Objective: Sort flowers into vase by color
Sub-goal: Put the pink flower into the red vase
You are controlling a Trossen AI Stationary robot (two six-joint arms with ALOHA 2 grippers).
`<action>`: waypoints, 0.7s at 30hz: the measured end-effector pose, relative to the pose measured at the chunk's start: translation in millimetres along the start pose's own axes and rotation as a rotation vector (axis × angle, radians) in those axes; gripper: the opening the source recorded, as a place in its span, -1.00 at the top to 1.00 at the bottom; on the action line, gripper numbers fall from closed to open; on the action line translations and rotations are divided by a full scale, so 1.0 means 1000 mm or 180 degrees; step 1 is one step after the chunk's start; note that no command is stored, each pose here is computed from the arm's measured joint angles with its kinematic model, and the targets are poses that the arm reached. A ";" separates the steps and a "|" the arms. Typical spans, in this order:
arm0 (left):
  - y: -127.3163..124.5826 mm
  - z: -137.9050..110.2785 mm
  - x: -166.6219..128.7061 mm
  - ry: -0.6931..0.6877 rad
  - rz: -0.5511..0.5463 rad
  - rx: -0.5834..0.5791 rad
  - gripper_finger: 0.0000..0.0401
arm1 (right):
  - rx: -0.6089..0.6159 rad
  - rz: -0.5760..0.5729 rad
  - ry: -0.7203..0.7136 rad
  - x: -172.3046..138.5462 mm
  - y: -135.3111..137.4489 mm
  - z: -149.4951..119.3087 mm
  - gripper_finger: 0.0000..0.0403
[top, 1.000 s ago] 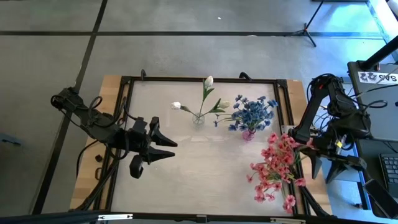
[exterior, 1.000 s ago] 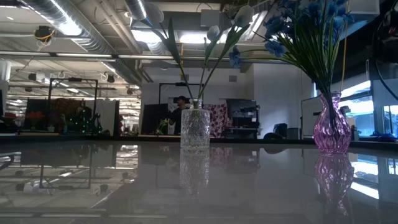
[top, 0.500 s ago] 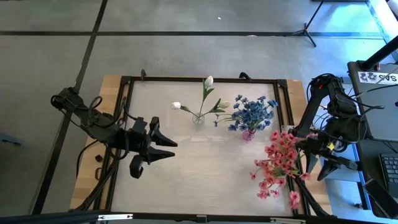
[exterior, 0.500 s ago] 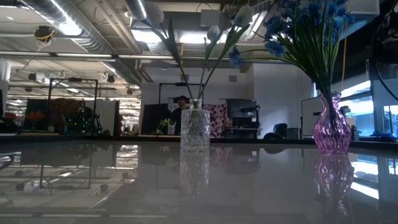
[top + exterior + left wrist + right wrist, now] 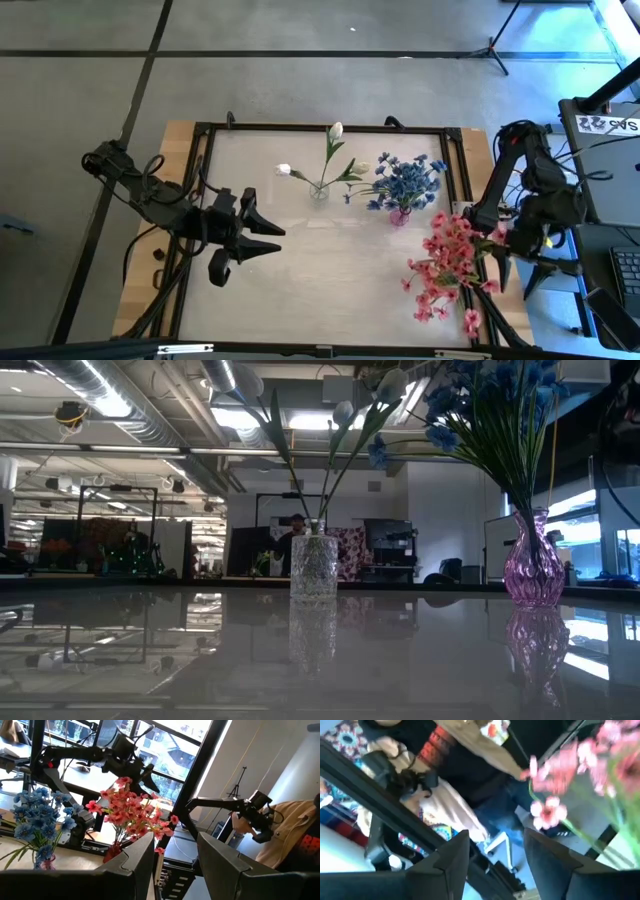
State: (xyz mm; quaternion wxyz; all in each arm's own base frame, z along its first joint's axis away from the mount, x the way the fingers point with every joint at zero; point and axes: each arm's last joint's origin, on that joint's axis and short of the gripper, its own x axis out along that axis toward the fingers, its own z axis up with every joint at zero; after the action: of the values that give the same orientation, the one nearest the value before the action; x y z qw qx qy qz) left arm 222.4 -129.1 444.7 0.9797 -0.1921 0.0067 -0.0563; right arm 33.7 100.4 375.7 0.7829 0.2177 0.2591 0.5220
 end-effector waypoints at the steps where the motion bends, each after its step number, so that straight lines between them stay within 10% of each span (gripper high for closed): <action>1: 0.000 0.000 0.000 -0.0004 -0.0001 -0.0002 0.27 | -0.0011 0.0041 0.0022 0.003 -0.002 -0.004 0.06; 21: 0.000 0.001 0.000 -0.0020 -0.0007 -0.0023 0.27 | -0.0326 0.0529 -0.0837 -0.015 -0.013 -0.015 0.06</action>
State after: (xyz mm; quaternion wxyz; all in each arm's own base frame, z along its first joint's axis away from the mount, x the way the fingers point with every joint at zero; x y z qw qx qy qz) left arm 222.5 -129.1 445.3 0.9790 -0.1957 0.0036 -0.0568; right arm 28.3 82.5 358.8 0.7743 0.2647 0.1085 0.5645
